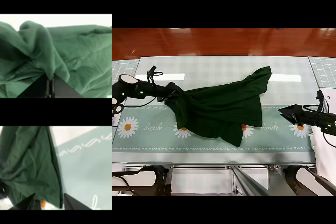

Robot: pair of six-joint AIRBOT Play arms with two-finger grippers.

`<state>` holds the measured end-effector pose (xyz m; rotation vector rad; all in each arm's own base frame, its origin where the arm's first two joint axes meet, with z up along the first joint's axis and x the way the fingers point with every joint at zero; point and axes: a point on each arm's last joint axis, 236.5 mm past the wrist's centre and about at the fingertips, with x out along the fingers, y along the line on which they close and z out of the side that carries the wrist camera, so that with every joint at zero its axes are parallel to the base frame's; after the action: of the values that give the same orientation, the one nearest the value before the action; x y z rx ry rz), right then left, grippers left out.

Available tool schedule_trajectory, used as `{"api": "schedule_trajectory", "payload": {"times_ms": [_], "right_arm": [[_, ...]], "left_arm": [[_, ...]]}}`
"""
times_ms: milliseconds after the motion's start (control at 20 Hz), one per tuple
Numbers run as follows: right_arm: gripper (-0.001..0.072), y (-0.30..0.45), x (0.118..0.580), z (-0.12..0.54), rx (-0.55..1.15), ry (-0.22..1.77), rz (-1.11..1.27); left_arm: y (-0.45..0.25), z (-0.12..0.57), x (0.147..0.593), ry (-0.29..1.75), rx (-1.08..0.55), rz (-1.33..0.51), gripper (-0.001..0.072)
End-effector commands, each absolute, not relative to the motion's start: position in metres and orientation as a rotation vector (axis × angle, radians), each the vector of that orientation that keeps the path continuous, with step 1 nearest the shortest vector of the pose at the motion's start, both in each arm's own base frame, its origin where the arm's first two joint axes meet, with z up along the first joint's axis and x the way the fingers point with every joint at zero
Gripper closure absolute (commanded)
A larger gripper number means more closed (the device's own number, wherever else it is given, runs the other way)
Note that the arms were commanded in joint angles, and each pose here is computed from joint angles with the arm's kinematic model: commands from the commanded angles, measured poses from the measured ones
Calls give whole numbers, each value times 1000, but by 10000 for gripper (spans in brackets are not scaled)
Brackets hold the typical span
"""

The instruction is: Fold the shirts.

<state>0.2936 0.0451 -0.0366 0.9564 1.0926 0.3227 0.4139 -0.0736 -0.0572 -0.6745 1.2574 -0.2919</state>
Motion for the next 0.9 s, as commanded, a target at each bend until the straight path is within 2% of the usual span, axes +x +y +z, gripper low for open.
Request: {"api": "schedule_trajectory", "payload": {"times_ms": [0, 150, 300, 450, 850], "right_arm": [[296, 66, 282, -55, 963, 1222, 312], [296, 89, 274, -75, 992, 1331, 318], [296, 90, 275, -85, 983, 1360, 293], [296, 93, 270, -98, 919, 1454, 273], [297, 143, 313, -113, 820, 1549, 359]], "left_arm": [[-71, -49, 422, 1247, -635, -287, 685], [-73, -48, 418, 1263, -637, -298, 685], [-74, -48, 418, 1265, -637, -300, 685], [-77, -48, 415, 1278, -636, -310, 685], [-74, -48, 419, 1259, -634, -298, 685]]}}
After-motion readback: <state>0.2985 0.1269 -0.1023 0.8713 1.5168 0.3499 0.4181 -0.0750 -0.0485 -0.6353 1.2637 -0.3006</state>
